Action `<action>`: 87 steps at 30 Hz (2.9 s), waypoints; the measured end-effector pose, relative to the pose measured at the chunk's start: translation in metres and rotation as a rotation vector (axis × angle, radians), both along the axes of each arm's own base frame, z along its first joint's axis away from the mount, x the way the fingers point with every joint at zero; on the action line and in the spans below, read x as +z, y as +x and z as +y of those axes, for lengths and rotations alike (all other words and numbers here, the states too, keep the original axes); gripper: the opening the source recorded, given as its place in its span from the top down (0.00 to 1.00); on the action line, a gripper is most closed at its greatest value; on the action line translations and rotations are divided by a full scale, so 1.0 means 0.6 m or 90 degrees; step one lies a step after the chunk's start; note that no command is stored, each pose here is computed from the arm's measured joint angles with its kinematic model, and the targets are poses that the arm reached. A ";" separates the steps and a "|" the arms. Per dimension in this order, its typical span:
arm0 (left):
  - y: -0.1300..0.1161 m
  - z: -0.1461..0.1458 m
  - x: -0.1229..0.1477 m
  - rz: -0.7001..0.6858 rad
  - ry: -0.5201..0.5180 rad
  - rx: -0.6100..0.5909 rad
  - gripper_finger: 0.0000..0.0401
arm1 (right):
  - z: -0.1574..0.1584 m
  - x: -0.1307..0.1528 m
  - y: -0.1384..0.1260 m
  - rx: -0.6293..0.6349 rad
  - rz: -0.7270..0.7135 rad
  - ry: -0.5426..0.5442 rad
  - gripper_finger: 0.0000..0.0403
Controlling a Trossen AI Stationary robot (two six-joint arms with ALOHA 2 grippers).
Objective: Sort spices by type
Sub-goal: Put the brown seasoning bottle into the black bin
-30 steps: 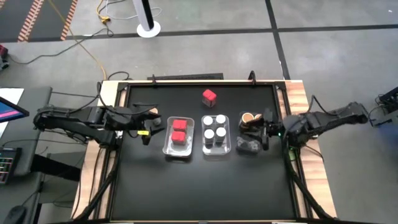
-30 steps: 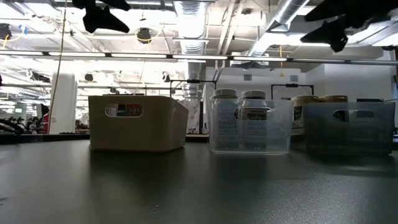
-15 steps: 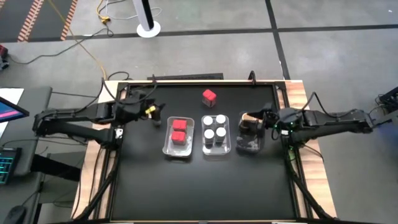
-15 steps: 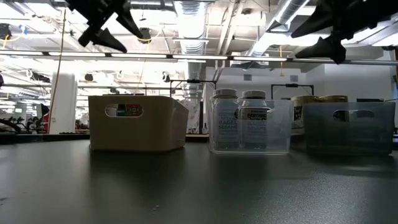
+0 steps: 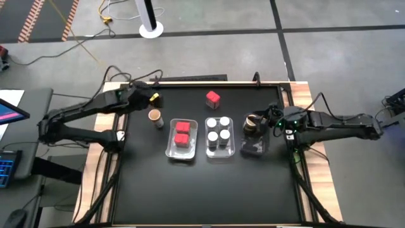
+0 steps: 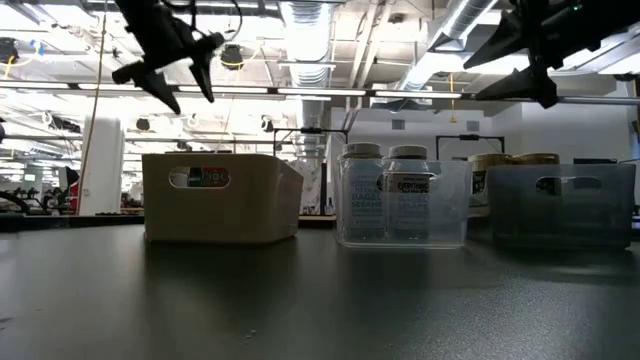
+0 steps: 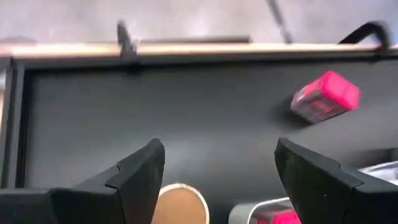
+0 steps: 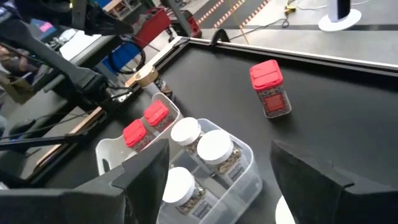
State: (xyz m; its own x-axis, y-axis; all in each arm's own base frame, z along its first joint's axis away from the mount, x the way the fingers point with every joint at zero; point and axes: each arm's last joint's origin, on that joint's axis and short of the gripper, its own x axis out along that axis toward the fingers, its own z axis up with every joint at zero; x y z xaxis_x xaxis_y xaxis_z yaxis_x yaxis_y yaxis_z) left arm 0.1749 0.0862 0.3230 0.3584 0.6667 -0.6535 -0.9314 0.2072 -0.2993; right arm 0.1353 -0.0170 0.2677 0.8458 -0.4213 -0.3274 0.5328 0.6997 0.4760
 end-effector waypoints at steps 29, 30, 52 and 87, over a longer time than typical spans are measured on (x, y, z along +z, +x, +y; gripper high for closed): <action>0.074 0.100 -0.085 0.127 -0.361 0.159 0.27 | -0.001 -0.003 -0.001 0.038 0.056 -0.083 0.25; 0.074 0.101 -0.085 0.124 -0.361 0.164 0.27 | -0.001 -0.003 -0.002 0.038 0.059 -0.083 0.25; 0.064 0.135 -0.082 0.123 -0.312 0.123 0.27 | 0.002 -0.009 -0.003 0.067 0.080 -0.069 0.25; 0.048 0.120 -0.086 0.174 -0.350 0.194 0.09 | 0.002 -0.014 -0.005 0.068 0.100 -0.067 0.25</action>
